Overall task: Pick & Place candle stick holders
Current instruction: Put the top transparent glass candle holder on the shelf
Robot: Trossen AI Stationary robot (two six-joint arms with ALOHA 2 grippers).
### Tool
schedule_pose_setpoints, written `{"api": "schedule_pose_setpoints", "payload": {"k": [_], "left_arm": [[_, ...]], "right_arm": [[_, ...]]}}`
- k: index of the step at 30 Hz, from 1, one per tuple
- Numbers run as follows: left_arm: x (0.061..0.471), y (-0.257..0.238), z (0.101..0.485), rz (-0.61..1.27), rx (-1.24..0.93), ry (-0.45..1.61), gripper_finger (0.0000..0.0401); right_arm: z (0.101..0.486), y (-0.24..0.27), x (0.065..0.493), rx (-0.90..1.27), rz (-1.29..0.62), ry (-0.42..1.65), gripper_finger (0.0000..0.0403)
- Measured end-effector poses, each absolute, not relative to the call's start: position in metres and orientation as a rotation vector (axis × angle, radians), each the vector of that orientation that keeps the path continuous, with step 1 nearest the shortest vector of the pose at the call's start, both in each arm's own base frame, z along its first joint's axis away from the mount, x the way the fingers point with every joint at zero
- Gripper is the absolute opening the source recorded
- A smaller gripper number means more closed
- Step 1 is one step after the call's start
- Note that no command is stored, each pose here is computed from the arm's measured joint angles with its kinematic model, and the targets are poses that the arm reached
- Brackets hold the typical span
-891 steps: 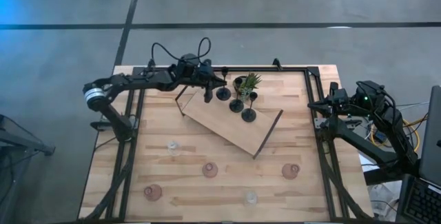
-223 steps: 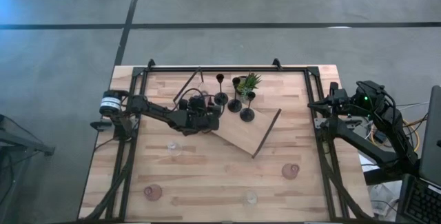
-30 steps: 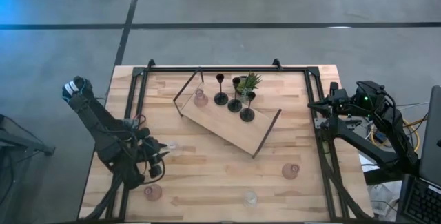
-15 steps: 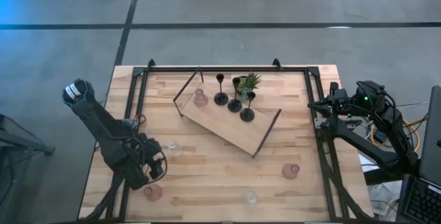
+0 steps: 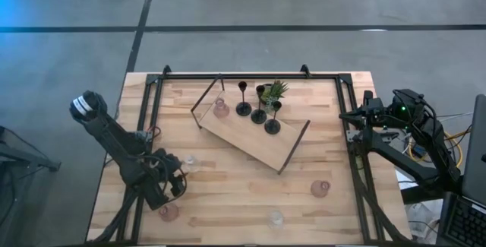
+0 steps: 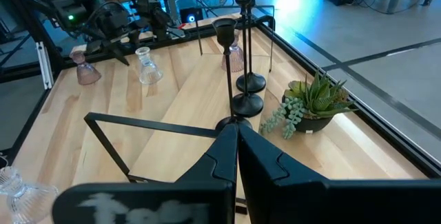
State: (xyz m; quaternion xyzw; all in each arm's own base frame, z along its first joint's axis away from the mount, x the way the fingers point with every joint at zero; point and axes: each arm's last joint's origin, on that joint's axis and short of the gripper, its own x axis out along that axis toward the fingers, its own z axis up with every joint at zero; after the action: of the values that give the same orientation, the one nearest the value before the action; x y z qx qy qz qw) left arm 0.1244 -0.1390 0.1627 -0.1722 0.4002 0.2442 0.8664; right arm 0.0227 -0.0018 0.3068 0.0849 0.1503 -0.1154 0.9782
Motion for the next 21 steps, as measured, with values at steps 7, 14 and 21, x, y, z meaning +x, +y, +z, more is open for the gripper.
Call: {"api": "schedule_pose_setpoints", "payload": {"k": [7, 14, 21], "left_arm": [[0.124, -0.134, 0.157, 0.535, -0.317, 0.746, 0.0234], [0.123, -0.130, 0.149, 0.541, -0.310, 0.637, 0.0234], [0.122, -0.126, 0.138, 0.536, -0.326, 0.544, 0.0234]], "right_arm": [[0.307, -0.002, 0.023, 0.171, -0.233, 0.303, 0.0008], [0.307, -0.002, 0.023, 0.171, -0.233, 0.303, 0.0008], [0.307, -0.002, 0.023, 0.171, -0.233, 0.302, 0.0008]]}}
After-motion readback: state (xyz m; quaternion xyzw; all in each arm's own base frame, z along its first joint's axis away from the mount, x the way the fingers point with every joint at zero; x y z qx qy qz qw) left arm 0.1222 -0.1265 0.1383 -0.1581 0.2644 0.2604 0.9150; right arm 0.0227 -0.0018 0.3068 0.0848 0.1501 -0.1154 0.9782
